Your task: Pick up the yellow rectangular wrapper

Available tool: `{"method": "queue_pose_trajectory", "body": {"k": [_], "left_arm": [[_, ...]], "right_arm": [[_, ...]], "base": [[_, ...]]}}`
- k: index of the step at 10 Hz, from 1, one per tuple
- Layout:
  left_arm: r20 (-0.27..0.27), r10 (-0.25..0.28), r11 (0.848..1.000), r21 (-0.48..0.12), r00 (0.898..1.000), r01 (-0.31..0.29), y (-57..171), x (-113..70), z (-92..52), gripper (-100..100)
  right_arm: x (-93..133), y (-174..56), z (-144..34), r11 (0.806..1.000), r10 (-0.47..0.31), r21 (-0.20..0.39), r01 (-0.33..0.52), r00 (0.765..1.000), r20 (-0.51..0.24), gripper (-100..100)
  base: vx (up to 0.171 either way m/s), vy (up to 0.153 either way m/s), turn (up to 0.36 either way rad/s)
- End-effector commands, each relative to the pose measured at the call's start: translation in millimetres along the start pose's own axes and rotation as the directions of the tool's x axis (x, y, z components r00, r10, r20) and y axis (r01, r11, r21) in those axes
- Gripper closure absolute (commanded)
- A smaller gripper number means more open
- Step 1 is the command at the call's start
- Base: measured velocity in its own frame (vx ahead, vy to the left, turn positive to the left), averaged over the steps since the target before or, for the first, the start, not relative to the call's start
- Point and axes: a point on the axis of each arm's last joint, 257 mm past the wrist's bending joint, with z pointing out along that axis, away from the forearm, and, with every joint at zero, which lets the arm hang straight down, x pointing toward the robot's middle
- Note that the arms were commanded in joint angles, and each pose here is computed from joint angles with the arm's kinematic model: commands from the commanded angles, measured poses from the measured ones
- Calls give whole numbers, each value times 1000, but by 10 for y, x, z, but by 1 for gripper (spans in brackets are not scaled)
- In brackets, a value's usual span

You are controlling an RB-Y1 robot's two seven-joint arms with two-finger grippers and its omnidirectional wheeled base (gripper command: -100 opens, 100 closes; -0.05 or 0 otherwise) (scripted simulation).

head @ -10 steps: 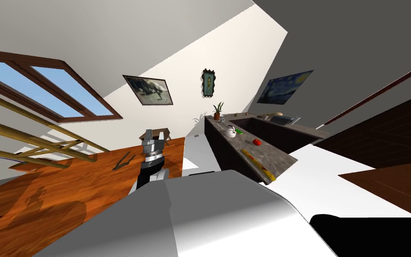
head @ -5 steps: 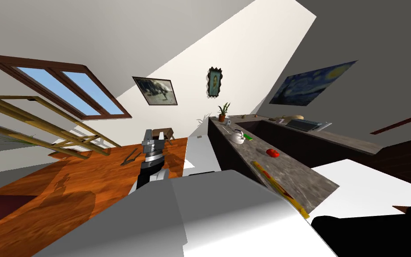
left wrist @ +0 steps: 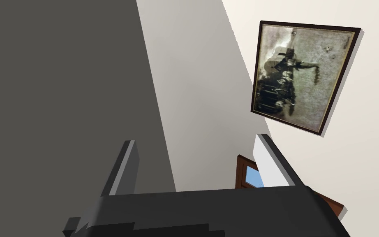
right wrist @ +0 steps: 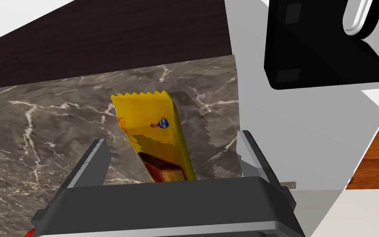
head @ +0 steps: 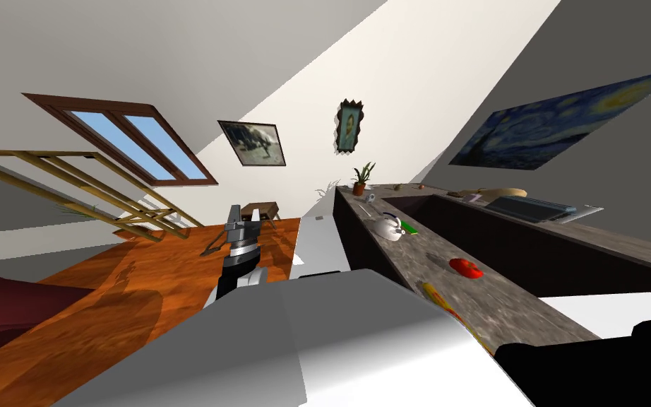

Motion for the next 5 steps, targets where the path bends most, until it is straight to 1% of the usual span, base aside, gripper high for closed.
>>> {"method": "queue_pose_trajectory", "body": {"k": [1, 4, 5], "left_arm": [[0, 0, 1000, 0, 1000, 0, 0, 0, 0, 0], [0, 0, 1000, 0, 1000, 0, 0, 0, 0, 0], [0, 0, 1000, 0, 1000, 0, 0, 0, 0, 0]], "right_arm": [[-43, -7, 15, 998, -60, -22, 59, 998, -15, -100], [-99, 8, 36, 990, -135, -56, 133, 990, -32, -100], [-88, 2, 30, 992, -121, -49, 119, 992, -29, -100]], "base": [[121, -26, 125], [117, -37, 87], [41, -9, 21]]}}
